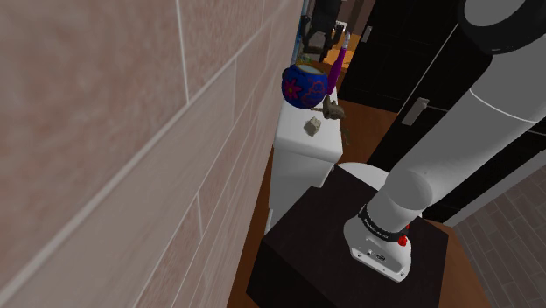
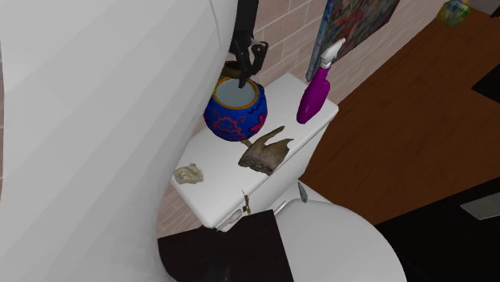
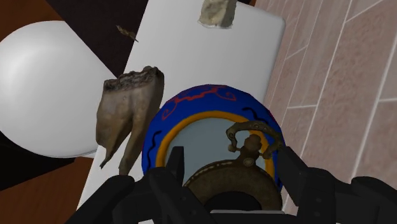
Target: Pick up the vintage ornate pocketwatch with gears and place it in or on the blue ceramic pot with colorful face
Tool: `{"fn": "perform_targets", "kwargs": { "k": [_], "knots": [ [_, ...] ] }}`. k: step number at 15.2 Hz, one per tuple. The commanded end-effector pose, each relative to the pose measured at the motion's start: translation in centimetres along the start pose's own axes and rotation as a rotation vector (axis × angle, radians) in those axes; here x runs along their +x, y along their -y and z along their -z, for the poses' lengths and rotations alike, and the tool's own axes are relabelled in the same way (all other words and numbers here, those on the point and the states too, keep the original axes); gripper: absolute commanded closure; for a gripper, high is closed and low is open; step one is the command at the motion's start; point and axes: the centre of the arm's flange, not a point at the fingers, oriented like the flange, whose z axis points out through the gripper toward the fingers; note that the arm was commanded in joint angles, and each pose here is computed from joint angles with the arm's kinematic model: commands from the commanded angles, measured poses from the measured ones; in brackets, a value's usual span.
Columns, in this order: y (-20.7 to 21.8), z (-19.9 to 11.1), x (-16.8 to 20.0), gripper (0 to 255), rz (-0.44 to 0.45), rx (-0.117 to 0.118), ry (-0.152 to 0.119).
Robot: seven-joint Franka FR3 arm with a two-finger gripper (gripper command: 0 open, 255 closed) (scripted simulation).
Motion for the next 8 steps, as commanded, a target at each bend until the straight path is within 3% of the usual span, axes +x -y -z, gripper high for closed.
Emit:
{"fn": "perform_targets", "kwargs": {
  "k": [1,8],
  "knots": [
    [0.0,-1.0,0.3,255,0.000,0.000,0.000],
    [-0.2,-4.5,1.2,255,0.000,0.000,0.000]
  ]
}}
